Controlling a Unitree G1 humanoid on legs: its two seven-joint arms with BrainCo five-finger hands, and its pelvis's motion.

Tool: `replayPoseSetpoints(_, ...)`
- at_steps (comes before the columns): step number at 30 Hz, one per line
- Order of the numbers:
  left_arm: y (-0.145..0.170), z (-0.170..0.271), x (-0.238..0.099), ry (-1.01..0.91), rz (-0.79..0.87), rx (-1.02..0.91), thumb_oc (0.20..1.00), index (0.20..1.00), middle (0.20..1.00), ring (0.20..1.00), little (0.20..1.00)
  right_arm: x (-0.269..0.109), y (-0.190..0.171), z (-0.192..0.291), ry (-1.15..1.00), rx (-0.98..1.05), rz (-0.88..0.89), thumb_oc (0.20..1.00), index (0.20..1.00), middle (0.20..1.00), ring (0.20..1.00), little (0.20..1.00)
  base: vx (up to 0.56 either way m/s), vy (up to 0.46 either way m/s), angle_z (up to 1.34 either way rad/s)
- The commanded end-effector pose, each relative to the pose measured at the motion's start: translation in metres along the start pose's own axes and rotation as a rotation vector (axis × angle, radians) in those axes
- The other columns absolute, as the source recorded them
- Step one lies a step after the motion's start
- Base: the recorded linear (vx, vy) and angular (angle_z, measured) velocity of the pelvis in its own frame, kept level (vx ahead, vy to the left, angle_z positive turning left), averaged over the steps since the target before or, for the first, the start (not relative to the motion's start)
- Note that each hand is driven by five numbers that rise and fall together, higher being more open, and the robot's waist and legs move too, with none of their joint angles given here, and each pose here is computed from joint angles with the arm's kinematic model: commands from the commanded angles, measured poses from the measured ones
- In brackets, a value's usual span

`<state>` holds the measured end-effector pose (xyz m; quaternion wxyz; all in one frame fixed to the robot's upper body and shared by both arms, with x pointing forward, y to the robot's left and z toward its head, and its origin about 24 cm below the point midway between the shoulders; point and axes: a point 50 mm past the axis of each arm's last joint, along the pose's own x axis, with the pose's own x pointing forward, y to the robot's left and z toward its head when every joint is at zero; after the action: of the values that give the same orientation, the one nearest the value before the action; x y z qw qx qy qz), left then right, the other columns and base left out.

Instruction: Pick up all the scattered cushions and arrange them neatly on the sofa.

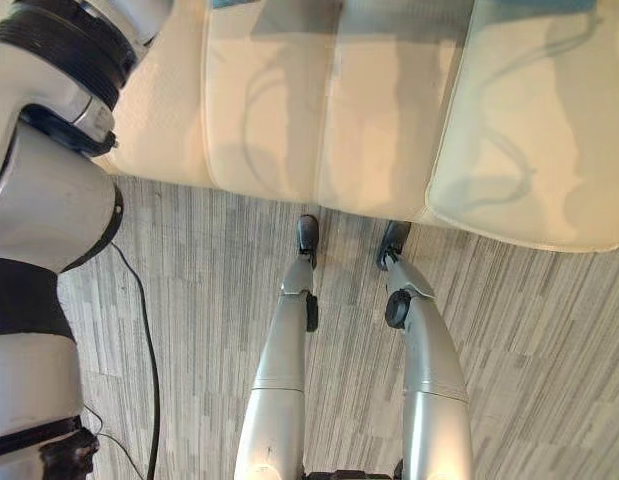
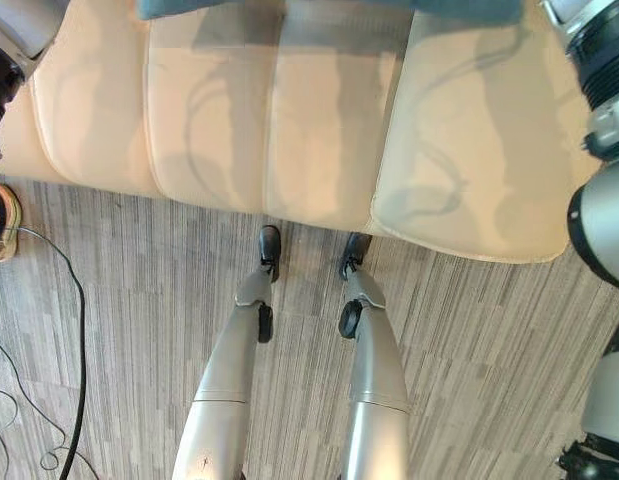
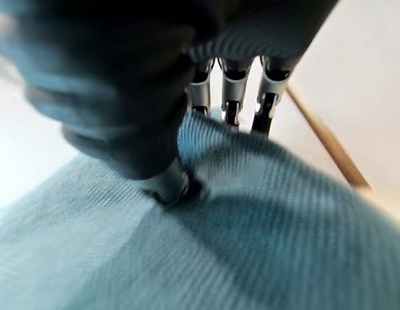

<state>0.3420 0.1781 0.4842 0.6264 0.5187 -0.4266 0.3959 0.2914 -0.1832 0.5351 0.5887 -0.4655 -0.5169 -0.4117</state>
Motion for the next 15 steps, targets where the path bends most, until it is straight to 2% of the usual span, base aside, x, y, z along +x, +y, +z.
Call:
replayPoseSetpoints(1, 0.054, -0.023, 0.029, 0.034, 0.194, 0.19, 1.0, 1.0, 1.0, 1.0, 1.0, 0.03, -0.055, -0.008, -0.064, -0.241, -0.242, 1.0, 1.0, 1.0, 1.0, 1.0, 0.02, 0.003, -0.04)
replayPoseSetpoints(3, 0.052, -0.046, 0.023, 0.067, 0.167, 0.295, 1.0, 1.0, 1.0, 1.0, 1.0, 0.025, -0.054, -0.025, -0.05, -0.356, -0.222, 1.0, 1.0, 1.0, 1.0, 1.0, 0.0, 0.002, -0.02)
replayPoseSetpoints(8, 0.051, -0.081, 0.01, 0.104, 0.12, 0.45, 1.0, 1.0, 1.0, 1.0, 1.0, 0.012, -0.044, -0.044, -0.051, -0.464, -0.163, 1.0, 1.0, 1.0, 1.0, 1.0, -0.01, -0.003, -0.01)
replayPoseSetpoints(11, 0.055, -0.109, -0.001, 0.127, 0.077, 0.554, 1.0, 1.0, 1.0, 1.0, 1.0, -0.003, -0.036, -0.064, -0.083, -0.601, -0.088, 1.0, 1.0, 1.0, 1.0, 1.0, -0.02, -0.019, -0.08)
replayPoseSetpoints(13, 0.054, -0.129, -0.012, 0.206, 0.05, 0.518, 1.0, 1.0, 1.0, 1.0, 1.0, -0.01, -0.036, -0.076, -0.067, -0.612, -0.058, 1.0, 1.0, 1.0, 1.0, 1.0, -0.02, -0.013, -0.15)
replayPoseSetpoints(15, 0.047, -0.141, -0.025, 0.287, 0.045, 0.38, 1.0, 1.0, 1.0, 1.0, 1.0, -0.025, -0.034, -0.094, 0.012, -0.572, -0.048, 1.0, 1.0, 1.0, 1.0, 1.0, -0.01, -0.016, -0.07)
